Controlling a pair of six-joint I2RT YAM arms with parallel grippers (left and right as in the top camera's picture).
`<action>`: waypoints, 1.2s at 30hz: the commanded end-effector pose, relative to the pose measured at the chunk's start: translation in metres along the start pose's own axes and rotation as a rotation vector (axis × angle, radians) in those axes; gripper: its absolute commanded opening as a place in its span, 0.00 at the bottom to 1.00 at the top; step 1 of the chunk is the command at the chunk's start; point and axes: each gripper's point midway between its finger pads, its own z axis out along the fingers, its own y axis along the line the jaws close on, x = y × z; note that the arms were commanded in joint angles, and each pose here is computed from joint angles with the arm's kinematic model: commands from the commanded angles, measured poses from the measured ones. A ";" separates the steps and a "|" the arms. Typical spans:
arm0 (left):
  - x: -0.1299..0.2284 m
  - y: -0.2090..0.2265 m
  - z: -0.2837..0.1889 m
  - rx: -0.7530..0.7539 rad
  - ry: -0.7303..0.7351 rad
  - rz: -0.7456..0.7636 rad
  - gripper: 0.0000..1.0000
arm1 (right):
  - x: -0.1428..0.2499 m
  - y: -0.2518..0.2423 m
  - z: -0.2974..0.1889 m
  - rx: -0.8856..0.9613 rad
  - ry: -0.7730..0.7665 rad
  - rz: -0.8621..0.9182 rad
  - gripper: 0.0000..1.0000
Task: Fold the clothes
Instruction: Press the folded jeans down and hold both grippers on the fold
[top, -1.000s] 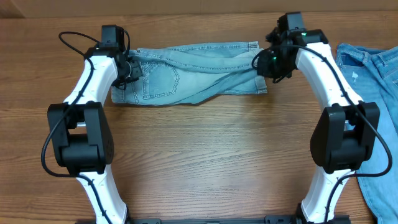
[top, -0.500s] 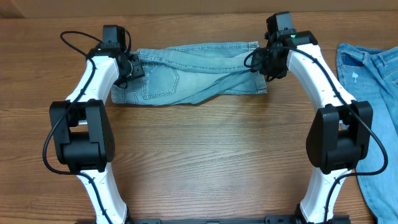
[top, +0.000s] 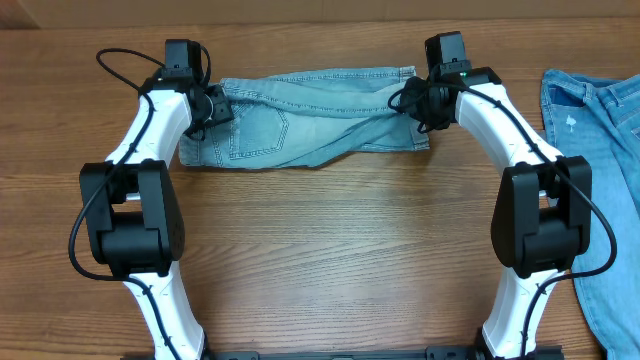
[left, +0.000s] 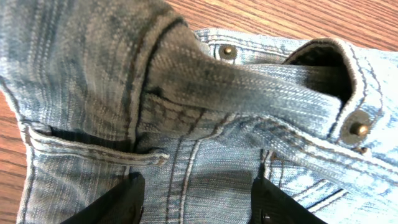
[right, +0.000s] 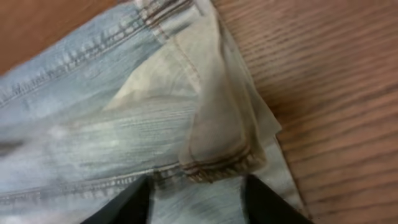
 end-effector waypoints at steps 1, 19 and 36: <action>0.002 0.001 0.006 -0.005 0.007 0.006 0.59 | -0.001 0.000 0.002 0.005 -0.009 0.007 0.24; 0.005 0.002 0.006 -0.010 0.021 0.031 0.60 | -0.021 0.014 0.001 -0.057 -0.090 0.033 0.61; 0.001 0.009 0.005 -0.055 0.001 0.036 0.59 | -0.050 0.037 0.000 -0.164 -0.165 0.264 0.04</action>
